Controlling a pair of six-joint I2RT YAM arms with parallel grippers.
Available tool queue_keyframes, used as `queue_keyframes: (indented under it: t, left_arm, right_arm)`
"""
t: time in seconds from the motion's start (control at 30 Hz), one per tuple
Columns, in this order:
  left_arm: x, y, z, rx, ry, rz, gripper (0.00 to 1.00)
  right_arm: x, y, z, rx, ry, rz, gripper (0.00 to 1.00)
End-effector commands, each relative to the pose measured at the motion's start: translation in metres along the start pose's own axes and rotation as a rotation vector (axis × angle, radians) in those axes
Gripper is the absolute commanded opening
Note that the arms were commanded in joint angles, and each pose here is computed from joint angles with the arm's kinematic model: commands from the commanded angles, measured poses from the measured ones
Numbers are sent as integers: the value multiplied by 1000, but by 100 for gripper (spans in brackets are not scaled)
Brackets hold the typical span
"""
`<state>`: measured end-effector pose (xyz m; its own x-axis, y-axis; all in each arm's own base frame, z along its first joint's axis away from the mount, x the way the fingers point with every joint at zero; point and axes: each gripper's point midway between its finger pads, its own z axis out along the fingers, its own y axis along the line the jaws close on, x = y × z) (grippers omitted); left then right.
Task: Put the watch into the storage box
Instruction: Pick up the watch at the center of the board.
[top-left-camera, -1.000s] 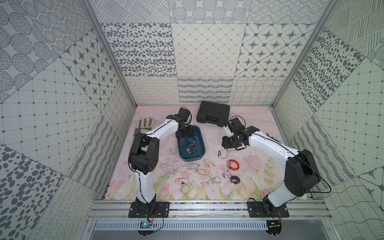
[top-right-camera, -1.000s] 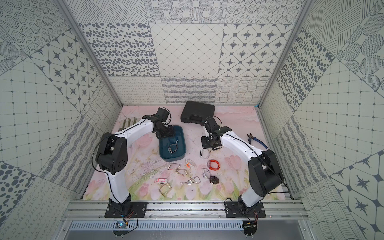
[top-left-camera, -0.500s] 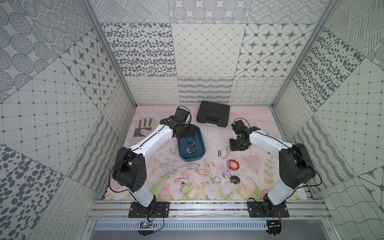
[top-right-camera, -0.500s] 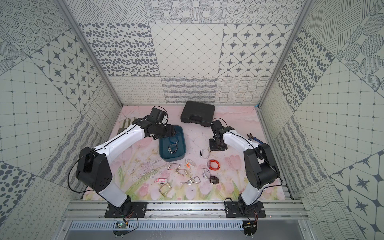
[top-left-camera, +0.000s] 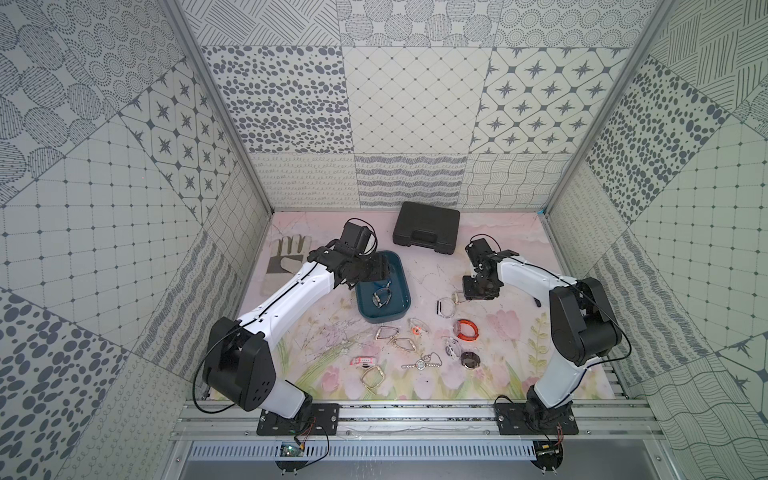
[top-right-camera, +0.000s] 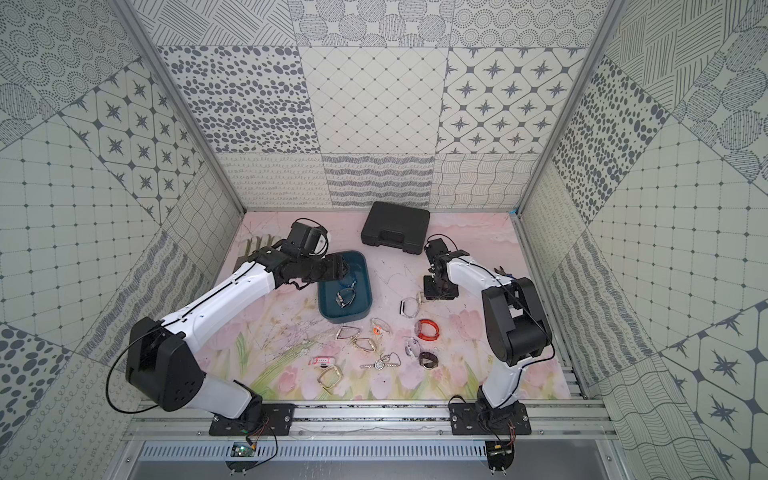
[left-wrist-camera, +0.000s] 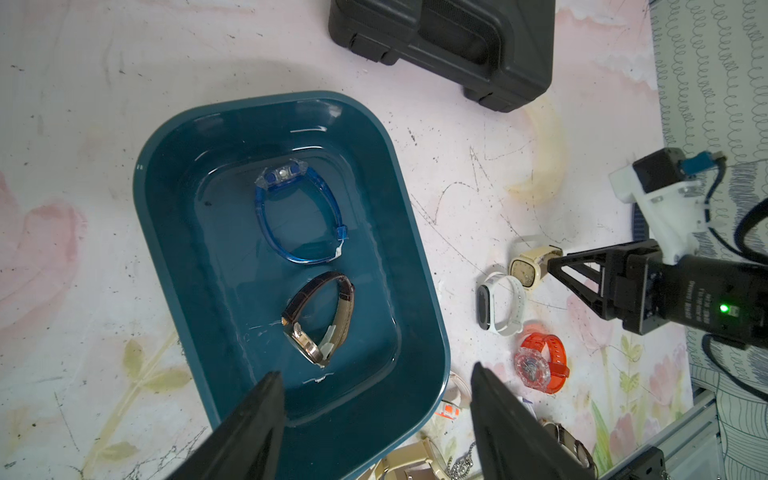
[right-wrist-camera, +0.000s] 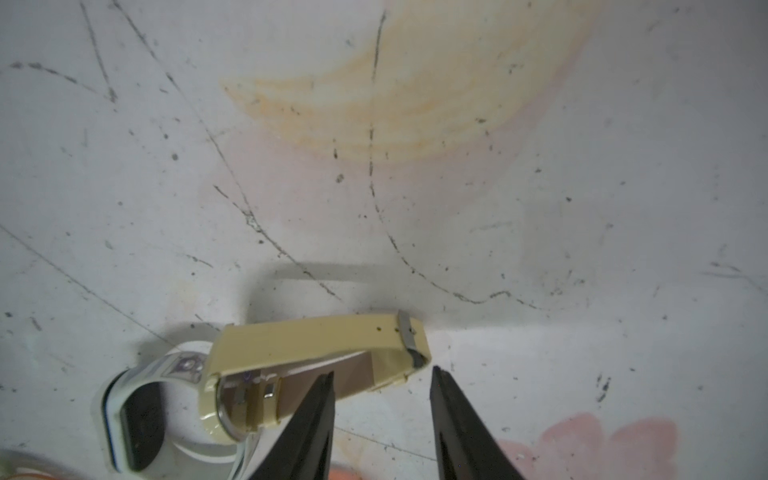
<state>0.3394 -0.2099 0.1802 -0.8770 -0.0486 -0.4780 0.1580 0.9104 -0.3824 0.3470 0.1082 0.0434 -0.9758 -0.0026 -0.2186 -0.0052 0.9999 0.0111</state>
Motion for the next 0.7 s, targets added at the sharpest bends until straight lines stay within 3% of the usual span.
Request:
queue_keyframes:
  t: [0.0,0.47,0.67]
  left_arm:
    - [-7,-7,-3,31,-35,16,74]
    - [0,0,-3,10,-37,15,74]
    - [1,2,-6,7,-48,11,74]
  right_arm:
    - [-13,-3,0,13,-19,-9,43]
    - [-15,-3,19,4,20,-20,39]
    - [-9,-1,28,-16,32,-24,27]
